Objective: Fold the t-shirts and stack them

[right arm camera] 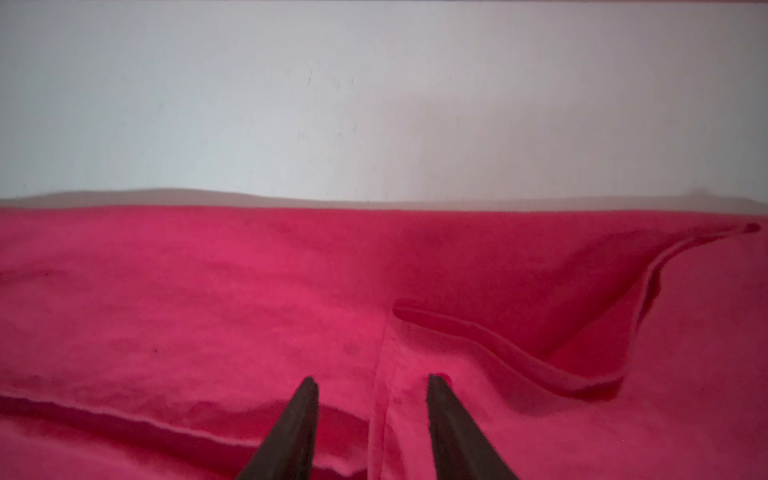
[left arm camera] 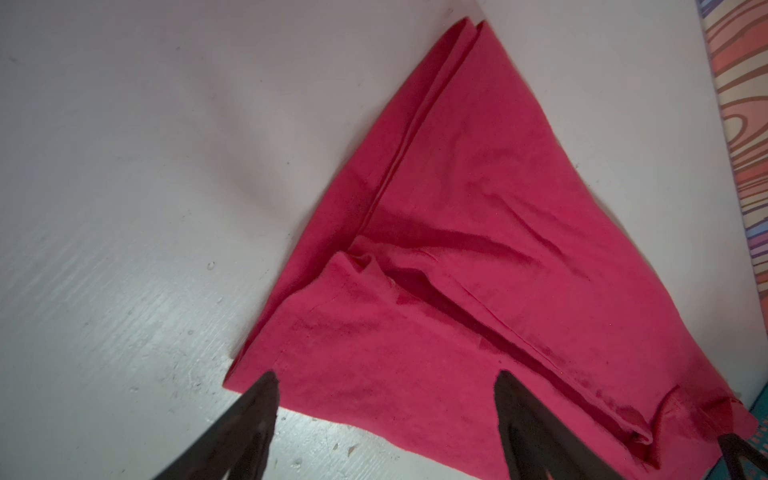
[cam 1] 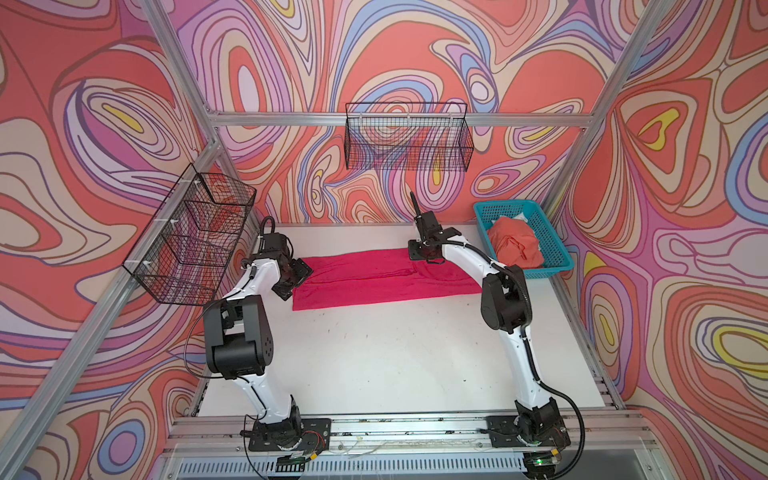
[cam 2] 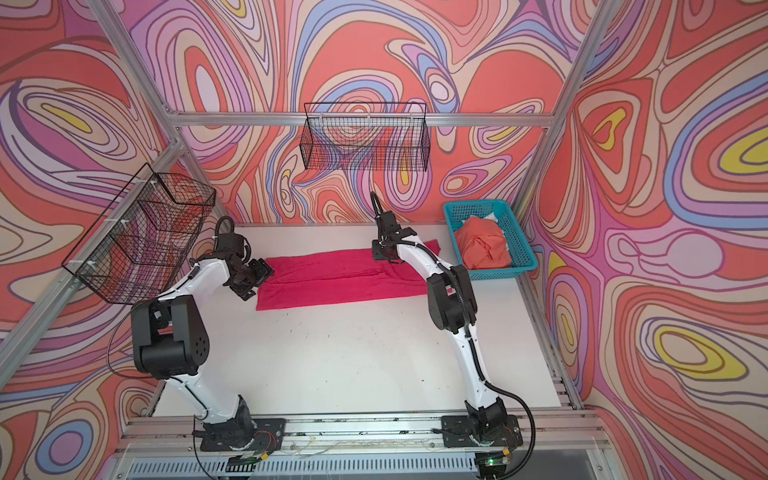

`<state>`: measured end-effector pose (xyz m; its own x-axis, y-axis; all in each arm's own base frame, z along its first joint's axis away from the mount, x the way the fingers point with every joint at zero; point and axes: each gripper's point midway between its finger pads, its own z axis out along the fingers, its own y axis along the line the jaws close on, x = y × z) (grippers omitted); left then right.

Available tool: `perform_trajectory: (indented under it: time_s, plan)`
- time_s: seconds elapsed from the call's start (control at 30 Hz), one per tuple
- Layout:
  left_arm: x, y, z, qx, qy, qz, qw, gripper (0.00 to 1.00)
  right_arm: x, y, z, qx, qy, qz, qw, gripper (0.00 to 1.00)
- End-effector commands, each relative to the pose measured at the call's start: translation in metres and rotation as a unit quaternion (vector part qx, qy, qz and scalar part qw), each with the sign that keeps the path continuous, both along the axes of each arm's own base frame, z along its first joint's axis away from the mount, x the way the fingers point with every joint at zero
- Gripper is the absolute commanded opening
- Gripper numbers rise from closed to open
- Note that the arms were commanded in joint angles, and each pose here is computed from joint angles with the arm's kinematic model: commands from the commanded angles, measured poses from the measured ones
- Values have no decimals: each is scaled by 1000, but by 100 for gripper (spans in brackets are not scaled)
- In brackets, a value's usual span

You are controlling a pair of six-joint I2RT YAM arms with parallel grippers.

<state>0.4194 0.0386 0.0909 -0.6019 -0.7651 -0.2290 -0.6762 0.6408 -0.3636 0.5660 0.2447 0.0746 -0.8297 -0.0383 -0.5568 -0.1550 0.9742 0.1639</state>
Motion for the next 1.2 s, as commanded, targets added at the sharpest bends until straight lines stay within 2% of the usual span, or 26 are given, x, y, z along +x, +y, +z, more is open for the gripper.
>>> perform_trajectory:
  time_s: [0.0,0.13,0.47,0.8,0.97,1.17]
  plan:
    - [-4,-2,-8,-1,13,-4,1000,84,1,-9,-23,-31,19,-20,999,43]
    - [-4,-2,-9,-1,14,-5,1000,83,7,-15,-30,-46,15,-36,998,36]
    - [-4,-1,-10,1,17,-5,1000,83,10,-13,-44,-42,11,-35,998,24]
    - [-3,-1,-10,2,18,-6,1000,83,11,-12,-56,-44,20,-34,998,23]
    - [-3,0,-10,3,18,-6,1000,83,13,-11,-49,-40,7,-35,999,14]
    - [-3,-1,-10,2,18,-7,1000,84,16,-8,-33,-32,-12,-34,999,10]
